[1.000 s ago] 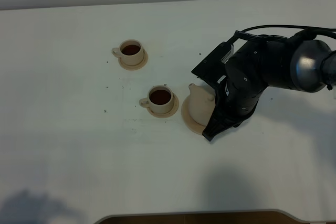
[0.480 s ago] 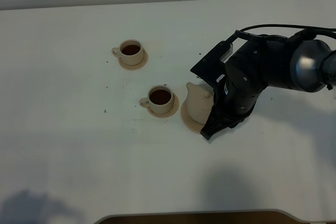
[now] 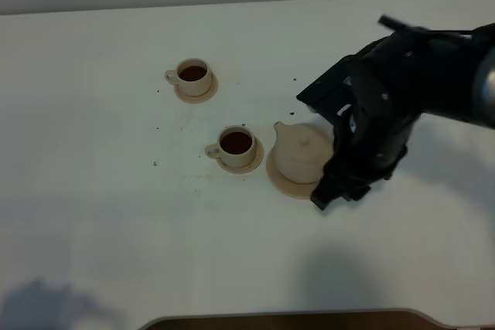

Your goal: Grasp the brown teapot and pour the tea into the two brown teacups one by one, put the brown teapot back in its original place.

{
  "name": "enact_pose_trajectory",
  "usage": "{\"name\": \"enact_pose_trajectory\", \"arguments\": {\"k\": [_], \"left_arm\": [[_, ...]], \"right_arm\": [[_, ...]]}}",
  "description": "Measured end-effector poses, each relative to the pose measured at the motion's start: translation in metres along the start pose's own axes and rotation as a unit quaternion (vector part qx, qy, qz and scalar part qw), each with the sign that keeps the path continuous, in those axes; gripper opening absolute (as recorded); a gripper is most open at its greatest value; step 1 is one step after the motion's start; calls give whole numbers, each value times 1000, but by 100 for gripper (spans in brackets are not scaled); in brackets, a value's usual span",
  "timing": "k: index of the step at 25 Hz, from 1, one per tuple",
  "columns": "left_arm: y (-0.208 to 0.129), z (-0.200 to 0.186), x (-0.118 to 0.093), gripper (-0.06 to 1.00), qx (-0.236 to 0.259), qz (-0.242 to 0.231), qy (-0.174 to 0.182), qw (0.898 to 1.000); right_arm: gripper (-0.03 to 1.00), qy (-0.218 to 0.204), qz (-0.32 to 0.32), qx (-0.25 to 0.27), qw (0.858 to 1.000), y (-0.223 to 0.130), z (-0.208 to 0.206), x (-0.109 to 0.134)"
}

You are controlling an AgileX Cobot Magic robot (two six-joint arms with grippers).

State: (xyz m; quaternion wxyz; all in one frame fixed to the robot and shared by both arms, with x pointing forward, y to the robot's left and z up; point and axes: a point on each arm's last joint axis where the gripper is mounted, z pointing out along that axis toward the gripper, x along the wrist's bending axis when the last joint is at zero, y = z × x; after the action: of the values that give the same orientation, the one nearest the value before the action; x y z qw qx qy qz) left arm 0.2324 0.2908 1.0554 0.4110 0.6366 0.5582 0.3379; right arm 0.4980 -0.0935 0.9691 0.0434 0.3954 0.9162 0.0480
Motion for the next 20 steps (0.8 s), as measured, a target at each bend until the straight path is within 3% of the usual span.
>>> {"name": "enact_pose_trajectory", "arguments": {"k": [5, 10, 20], "left_arm": [[0, 0, 0, 36, 0, 0, 0, 1000], [0, 0, 0, 36, 0, 0, 0, 1000], [0, 0, 0, 36, 0, 0, 0, 1000]], "right_arm": [[47, 21, 3, 63, 998, -31, -46, 4], [47, 41, -13, 10, 999, -57, -86, 9], [47, 48, -56, -74, 995, -168, -118, 20]]}}
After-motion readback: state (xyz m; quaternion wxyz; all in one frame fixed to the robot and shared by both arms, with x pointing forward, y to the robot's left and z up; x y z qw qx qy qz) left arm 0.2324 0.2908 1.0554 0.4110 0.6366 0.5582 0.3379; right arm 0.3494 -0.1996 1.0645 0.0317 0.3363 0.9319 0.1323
